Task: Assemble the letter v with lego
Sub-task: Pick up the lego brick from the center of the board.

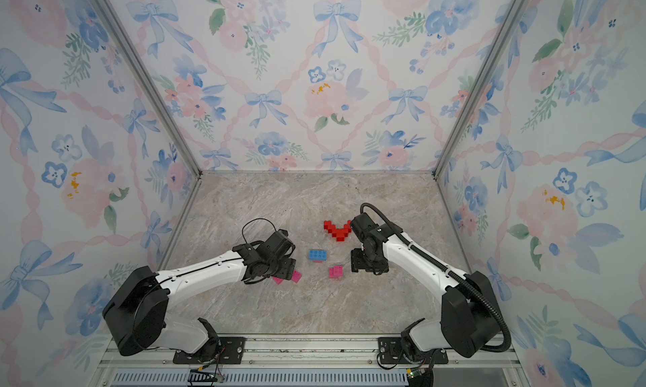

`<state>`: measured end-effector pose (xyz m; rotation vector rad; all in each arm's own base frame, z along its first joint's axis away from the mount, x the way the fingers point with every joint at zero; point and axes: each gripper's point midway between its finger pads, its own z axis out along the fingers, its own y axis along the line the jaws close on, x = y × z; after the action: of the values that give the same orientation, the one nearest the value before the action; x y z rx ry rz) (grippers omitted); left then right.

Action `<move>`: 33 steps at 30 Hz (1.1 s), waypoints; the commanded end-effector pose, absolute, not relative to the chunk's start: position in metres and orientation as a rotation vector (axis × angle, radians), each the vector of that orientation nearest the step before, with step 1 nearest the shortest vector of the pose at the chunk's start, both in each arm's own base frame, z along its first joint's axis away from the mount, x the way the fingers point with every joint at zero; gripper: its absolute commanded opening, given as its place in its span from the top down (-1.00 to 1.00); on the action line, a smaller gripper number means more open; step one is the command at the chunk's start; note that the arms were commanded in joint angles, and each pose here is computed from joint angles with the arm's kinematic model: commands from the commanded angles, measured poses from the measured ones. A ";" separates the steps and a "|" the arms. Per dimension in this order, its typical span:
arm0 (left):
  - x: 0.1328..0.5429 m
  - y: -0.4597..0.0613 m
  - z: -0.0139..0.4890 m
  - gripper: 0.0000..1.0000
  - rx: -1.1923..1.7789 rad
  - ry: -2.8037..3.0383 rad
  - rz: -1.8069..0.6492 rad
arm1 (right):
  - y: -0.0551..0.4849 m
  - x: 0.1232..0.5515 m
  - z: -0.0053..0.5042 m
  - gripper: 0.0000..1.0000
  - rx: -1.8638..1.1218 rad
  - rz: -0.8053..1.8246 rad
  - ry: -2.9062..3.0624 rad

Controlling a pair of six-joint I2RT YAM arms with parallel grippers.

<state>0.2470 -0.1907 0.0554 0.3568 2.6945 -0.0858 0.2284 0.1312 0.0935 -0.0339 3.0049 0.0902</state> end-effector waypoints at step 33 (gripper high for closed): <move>0.229 -0.187 0.033 0.07 0.366 2.803 -0.095 | 0.123 0.219 0.086 -0.43 -0.026 0.083 3.041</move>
<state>0.2268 -0.1867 0.0319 0.3611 2.8034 -0.1151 0.2251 0.1283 0.0899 -0.0240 3.0178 0.0917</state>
